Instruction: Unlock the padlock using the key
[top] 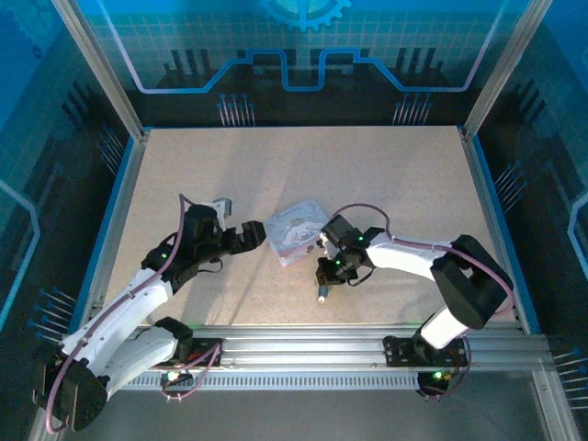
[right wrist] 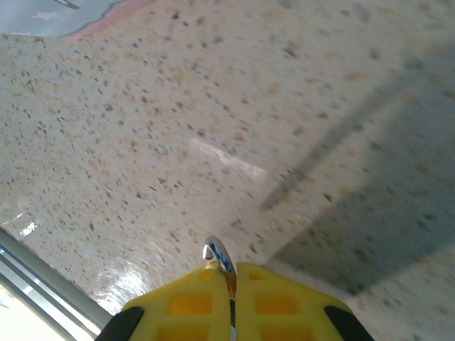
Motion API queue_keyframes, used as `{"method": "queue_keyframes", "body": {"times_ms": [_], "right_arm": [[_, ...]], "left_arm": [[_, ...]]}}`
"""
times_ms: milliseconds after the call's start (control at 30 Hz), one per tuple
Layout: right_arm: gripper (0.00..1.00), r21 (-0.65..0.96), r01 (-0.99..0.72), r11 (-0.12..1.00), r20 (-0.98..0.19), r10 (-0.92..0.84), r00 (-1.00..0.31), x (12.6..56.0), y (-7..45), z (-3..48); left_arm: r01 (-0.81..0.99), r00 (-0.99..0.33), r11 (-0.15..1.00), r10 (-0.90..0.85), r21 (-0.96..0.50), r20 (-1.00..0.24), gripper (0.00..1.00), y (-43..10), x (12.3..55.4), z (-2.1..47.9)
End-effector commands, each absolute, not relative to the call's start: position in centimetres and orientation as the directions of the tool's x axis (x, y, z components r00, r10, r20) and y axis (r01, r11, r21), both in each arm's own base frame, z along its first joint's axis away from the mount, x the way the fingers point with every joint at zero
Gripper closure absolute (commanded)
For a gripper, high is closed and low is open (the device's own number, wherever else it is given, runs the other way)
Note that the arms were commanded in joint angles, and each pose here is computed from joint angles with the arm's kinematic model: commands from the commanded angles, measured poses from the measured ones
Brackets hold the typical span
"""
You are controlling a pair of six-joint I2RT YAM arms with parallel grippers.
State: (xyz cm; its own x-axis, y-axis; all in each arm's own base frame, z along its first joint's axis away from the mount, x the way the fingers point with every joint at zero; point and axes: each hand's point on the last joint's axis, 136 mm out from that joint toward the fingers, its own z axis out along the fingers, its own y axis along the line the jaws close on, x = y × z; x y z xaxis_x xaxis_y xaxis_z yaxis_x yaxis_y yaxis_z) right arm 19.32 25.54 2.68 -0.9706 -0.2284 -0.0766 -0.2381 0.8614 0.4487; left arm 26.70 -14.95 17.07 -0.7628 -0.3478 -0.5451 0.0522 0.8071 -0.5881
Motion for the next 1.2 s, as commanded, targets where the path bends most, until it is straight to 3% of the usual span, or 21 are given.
{"method": "queue_keyframes", "body": {"times_ms": [0,200,367,567,967,1167], "right_arm": [[0.91,0.452,-0.281,0.847,-0.046,-0.293,-0.955,18.6,26.4,2.4],[0.87,0.442,-0.282,0.851,-0.026,-0.303,-0.953,18.3,26.3,1.7],[0.78,0.430,-0.283,0.857,-0.031,-0.300,-0.954,18.4,26.1,1.8],[0.76,0.421,-0.293,0.858,-0.072,-0.290,-0.954,18.9,25.9,2.8],[0.69,0.395,-0.325,0.859,-0.248,-0.240,-0.938,21.1,24.6,7.4],[0.64,0.375,-0.334,0.865,-0.393,-0.179,-0.902,23.3,22.7,11.3]], "left_arm": [[0.048,-0.767,0.825,-0.331,-0.563,-0.550,0.01,-14.4,26.5,16.3],[0.046,-0.765,0.824,-0.334,-0.564,-0.550,0.01,-14.3,26.4,16.4],[0.045,-0.764,0.824,-0.336,-0.564,-0.551,0.01,-14.2,26.4,16.6],[0.045,-0.762,0.825,-0.337,-0.564,-0.554,0.01,-14.2,26.4,17.1],[0.052,-0.729,0.829,-0.349,-0.556,-0.589,0.01,-13.8,27.0,19.5],[0.036,-0.669,0.843,-0.379,-0.537,-0.640,0.01,-12.6,27.4,21.2]]}}
